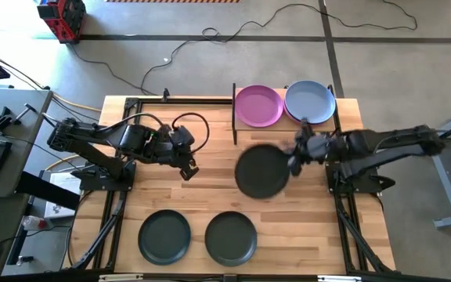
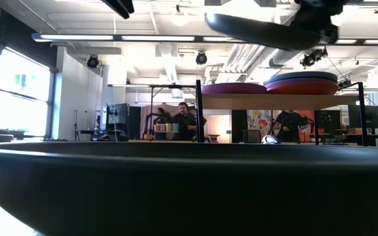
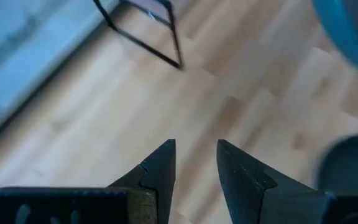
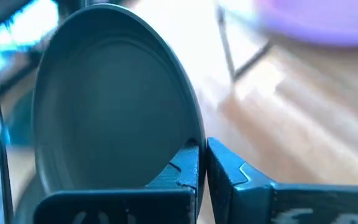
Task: Place and stack plates onto a shelf
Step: Stack the right black plate on top of the violet plate on the shelf
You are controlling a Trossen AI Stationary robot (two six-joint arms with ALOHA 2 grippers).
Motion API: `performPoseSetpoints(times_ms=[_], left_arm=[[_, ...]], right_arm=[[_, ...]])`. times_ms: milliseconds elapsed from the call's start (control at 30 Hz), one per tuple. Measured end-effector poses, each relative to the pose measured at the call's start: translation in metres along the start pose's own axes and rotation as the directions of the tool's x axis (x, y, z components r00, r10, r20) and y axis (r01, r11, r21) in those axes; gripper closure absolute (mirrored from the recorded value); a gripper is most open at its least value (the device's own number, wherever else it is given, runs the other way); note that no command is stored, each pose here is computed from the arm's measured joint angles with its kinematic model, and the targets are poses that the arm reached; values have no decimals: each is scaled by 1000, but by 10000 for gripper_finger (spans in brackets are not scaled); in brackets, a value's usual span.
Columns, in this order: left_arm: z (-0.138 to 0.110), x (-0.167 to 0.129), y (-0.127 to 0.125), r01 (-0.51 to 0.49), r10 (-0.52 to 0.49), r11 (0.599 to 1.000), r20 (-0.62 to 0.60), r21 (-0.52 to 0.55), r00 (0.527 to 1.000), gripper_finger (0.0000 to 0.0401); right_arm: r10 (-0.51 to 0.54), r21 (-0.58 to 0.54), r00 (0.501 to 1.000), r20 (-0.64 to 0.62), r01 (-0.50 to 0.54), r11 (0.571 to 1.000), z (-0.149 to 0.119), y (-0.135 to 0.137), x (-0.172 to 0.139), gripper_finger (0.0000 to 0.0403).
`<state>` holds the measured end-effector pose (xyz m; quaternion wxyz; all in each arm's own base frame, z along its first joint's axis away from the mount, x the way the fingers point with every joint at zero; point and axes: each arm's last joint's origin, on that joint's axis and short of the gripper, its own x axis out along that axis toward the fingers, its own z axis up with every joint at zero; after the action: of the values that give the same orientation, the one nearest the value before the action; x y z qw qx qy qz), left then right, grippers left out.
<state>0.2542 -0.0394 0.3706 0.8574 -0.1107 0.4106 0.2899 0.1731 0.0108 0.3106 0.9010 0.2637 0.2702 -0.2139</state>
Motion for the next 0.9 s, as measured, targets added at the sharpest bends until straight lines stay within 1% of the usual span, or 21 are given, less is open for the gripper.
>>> performPoseSetpoints(times_ms=[67, 167, 333, 467, 533, 600, 700, 733, 833, 900], left_arm=[[1, 0, 2, -59, 57, 997, 47, 53, 997, 295], [3, 0, 4, -154, 140, 981, 115, 121, 983, 295], [9, 2, 12, -279, 244, 938, 177, 205, 953, 295], [14, 6, 20, -343, 301, 902, 188, 263, 935, 295], [17, 9, 25, -369, 327, 886, 186, 281, 927, 295], [20, 11, 30, -393, 353, 875, 184, 281, 917, 295], [24, 15, 38, -418, 383, 864, 173, 280, 907, 295], [25, 16, 41, -426, 393, 860, 168, 280, 904, 295], [28, 20, 49, -446, 420, 849, 151, 282, 895, 295], [29, 22, 55, -459, 439, 841, 137, 287, 888, 295]], right_arm=[[0, 33, 996, 89, -3, 999, 13, -7, -2, 403], [-18, 77, 976, 218, 1, 997, 32, -17, -5, 403], [-77, 123, 913, 401, 29, 992, 60, -33, -6, 403], [-110, 124, 835, 539, 51, 991, 81, -42, -5, 403], [-124, 112, 780, 614, 70, 991, 92, -46, -6, 403], [-161, 100, 715, 680, 127, 987, 101, -48, -6, 403], [-215, 76, 639, 739, 237, 968, 111, -51, -4, 403], [-238, 78, 624, 744, 272, 959, 112, -52, -2, 403], [-318, 90, 610, 726, 374, 923, 113, -54, 10, 403], [-366, 98, 624, 690, 420, 902, 112, -57, 22, 403]])
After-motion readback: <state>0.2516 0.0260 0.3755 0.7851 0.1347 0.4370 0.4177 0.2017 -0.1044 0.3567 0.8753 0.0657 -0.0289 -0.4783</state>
